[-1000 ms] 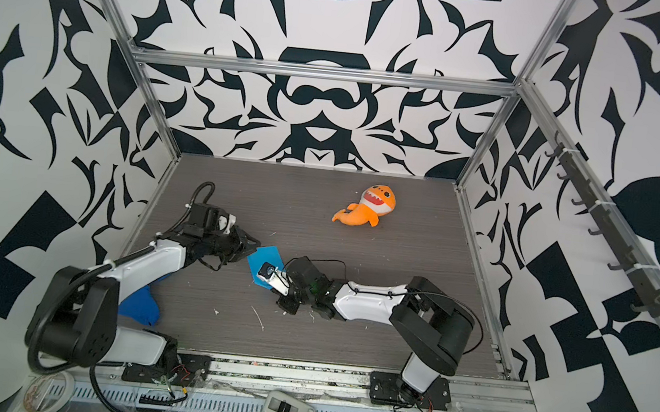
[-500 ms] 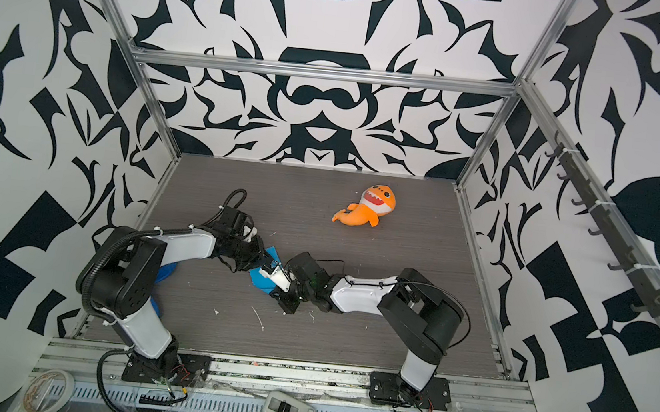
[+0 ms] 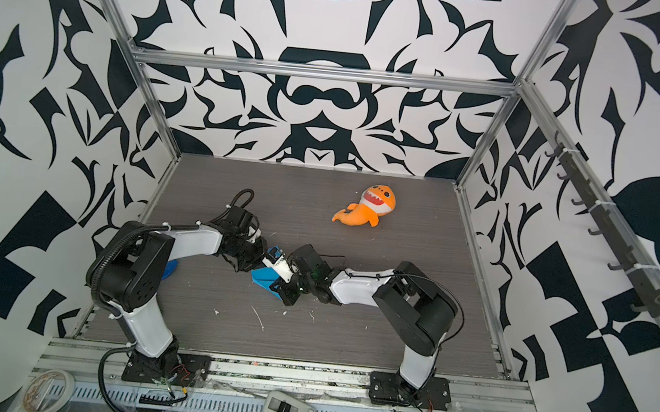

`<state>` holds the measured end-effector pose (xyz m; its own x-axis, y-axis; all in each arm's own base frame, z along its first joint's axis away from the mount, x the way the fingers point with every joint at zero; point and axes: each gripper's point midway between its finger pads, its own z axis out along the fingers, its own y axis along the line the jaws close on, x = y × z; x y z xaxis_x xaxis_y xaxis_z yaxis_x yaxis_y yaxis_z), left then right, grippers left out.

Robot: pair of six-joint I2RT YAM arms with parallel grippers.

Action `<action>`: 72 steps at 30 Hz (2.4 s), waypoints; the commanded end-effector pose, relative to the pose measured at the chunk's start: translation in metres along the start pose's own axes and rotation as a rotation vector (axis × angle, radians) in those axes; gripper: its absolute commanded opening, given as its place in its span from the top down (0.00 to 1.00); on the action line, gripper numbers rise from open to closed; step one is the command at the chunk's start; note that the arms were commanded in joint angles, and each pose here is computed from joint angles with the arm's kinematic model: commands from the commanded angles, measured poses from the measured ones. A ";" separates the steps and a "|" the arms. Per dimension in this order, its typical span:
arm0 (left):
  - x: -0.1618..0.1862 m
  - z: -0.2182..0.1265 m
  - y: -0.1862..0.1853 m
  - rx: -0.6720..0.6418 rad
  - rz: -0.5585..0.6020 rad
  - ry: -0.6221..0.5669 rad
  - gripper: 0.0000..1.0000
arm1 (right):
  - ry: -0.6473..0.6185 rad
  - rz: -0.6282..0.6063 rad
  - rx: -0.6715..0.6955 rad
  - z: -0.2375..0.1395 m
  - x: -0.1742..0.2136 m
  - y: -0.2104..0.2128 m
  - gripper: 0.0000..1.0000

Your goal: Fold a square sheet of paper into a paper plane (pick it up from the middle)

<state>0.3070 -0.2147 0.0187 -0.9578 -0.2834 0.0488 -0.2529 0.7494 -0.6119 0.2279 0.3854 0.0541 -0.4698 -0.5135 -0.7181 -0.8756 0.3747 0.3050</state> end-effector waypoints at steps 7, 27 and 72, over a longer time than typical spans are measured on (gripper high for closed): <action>0.014 0.010 0.034 -0.132 -0.017 0.041 0.93 | -0.001 0.061 0.040 0.003 -0.018 -0.020 1.00; 0.015 0.013 0.035 -0.130 -0.011 0.053 0.94 | 0.063 0.122 0.037 0.016 -0.009 -0.026 1.00; -0.005 -0.027 0.009 0.011 -0.006 -0.042 0.88 | 0.071 0.140 -0.031 0.021 -0.002 -0.018 1.00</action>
<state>0.3161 -0.2015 0.0404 -0.9536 -0.3012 -0.0043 -0.2249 0.7213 -0.6551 0.2464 0.3891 0.0280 -0.6088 -0.5262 -0.5937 -0.7918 0.4493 0.4137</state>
